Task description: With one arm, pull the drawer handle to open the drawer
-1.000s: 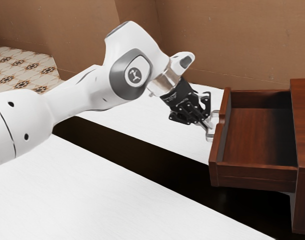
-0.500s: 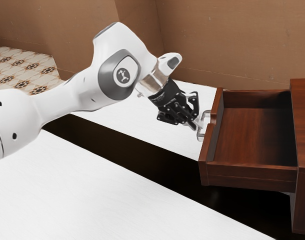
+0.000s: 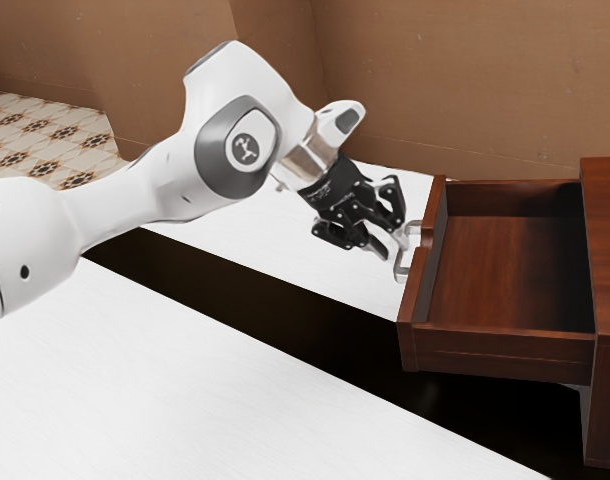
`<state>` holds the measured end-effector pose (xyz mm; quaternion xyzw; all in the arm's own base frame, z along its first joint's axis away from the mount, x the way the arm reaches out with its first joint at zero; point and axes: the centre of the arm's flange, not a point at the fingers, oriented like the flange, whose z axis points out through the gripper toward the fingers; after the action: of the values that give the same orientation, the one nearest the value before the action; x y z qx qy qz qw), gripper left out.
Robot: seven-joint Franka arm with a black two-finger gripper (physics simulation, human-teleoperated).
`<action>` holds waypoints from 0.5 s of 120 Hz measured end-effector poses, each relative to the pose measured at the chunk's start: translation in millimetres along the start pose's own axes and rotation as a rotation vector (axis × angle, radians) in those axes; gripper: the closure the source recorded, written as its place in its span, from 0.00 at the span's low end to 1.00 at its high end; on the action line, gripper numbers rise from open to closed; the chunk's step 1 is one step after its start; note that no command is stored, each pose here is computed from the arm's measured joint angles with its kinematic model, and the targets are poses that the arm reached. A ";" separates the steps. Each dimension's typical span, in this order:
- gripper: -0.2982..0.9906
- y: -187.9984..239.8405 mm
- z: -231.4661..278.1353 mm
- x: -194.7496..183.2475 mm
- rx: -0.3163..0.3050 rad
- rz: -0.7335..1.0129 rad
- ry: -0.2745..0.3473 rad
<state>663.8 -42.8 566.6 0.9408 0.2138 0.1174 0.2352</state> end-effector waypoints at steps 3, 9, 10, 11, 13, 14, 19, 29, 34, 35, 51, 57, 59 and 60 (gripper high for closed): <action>0.63 -0.5 -1.5 -0.1 0.000 0.000 0.002; 0.60 -0.7 -7.8 -2.5 -0.001 0.001 0.008; 0.59 -0.7 -9.0 -3.1 -0.001 0.001 0.009; 0.59 -0.7 -10.3 -3.8 -0.001 0.002 0.010; 0.58 -0.7 -12.9 -5.1 -0.001 0.003 0.012; 0.57 -0.7 -14.3 -5.9 -0.001 0.003 0.013; 0.52 -0.3 -20.3 -8.7 0.001 0.007 0.018; 0.43 4.7 -39.2 -13.0 0.029 0.037 0.030; 0.39 12.6 -55.8 -14.1 0.059 0.072 0.040; 0.39 14.1 -58.3 -14.6 0.067 0.079 0.041; 0.31 41.4 -84.0 -32.0 0.216 0.196 0.018; 0.30 52.7 -85.0 -43.1 0.272 0.236 -0.013; 0.29 55.5 -86.6 -45.8 0.289 0.246 -0.020; 0.29 56.6 -87.5 -46.9 0.298 0.250 -0.024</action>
<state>614.0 -75.2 664.2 0.9858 0.1075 0.1017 0.0793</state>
